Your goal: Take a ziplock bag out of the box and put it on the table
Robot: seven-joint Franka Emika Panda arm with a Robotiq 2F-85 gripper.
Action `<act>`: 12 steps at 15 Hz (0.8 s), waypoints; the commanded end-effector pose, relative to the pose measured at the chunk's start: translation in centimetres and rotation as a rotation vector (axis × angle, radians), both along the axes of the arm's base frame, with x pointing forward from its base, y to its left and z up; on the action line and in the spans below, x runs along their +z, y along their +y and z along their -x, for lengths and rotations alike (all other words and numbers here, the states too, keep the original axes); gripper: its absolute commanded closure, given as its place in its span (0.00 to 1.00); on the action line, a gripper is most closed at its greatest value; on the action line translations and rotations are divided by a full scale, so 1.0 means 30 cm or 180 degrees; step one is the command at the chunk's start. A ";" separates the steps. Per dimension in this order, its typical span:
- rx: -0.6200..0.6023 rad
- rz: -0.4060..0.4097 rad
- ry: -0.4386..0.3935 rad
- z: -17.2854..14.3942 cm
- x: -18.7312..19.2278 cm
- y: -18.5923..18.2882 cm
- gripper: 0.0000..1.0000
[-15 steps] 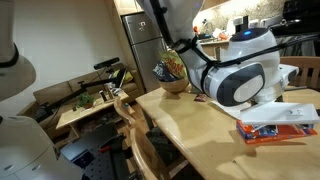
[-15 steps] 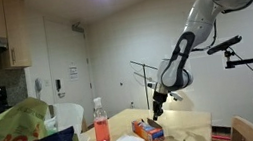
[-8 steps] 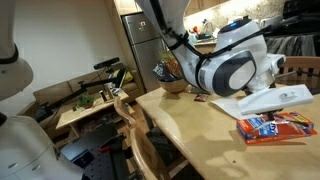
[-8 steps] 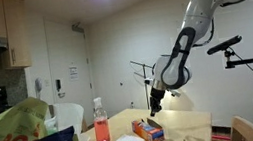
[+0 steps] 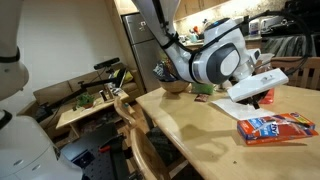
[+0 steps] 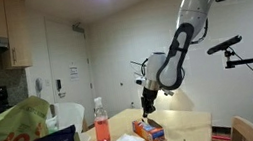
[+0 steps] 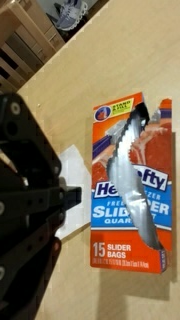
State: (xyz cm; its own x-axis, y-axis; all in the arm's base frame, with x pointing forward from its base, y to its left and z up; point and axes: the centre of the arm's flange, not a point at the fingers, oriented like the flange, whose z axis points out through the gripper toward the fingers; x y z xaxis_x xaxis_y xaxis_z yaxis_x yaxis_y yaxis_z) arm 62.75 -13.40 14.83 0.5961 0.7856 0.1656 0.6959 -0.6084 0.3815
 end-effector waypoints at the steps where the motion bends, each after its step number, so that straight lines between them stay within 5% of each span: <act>1: -0.0088 -0.0148 0.0188 -0.058 -0.071 -0.068 1.00; 12: -0.1168 -0.0860 0.0228 -0.021 -0.204 -0.239 1.00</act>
